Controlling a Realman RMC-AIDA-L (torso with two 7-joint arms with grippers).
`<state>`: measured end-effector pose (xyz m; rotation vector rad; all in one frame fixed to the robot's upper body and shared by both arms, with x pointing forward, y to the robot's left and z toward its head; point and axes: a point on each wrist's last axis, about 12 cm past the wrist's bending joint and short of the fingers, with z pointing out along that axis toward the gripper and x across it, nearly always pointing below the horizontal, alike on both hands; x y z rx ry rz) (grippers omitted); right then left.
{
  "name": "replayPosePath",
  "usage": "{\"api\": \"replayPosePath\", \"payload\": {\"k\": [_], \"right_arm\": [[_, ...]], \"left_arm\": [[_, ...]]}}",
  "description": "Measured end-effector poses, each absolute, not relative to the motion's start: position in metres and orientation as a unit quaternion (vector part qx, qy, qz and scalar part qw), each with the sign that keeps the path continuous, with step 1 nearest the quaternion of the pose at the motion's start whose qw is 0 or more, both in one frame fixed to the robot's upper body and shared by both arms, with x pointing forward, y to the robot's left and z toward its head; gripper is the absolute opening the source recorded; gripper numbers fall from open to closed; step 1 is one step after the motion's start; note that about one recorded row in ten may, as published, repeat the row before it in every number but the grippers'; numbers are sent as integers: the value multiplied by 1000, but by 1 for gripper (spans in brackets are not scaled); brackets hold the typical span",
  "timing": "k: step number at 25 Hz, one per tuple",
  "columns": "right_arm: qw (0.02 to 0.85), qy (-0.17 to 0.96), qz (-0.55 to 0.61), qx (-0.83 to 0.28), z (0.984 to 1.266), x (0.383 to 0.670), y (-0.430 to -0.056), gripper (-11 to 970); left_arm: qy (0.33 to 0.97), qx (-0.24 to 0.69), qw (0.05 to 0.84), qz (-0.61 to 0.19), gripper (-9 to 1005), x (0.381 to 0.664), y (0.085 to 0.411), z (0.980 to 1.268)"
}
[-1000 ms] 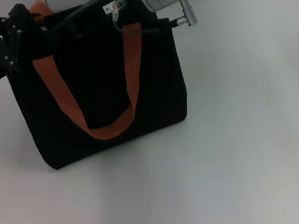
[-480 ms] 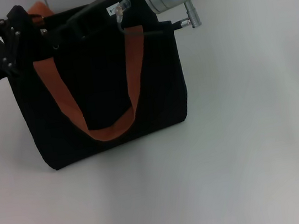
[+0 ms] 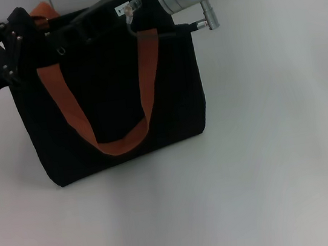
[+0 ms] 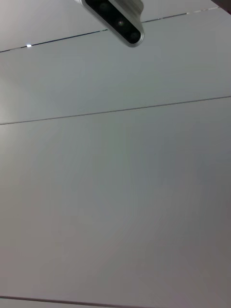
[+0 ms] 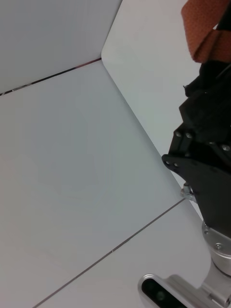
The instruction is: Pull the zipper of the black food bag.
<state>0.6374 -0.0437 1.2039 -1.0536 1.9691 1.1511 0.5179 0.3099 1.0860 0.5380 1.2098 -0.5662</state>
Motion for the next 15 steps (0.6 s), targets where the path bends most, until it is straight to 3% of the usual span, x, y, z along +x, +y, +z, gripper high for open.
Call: {"api": "replayPosePath", "payload": {"k": [10, 15], "right_arm": [[308, 746, 436, -399, 1203, 637, -44, 154], [308, 746, 436, -399, 1203, 637, -44, 297]], "left_arm": [[554, 246, 752, -260, 23, 518, 310, 1086], [552, 247, 752, -261, 23, 517, 309, 1086]]}}
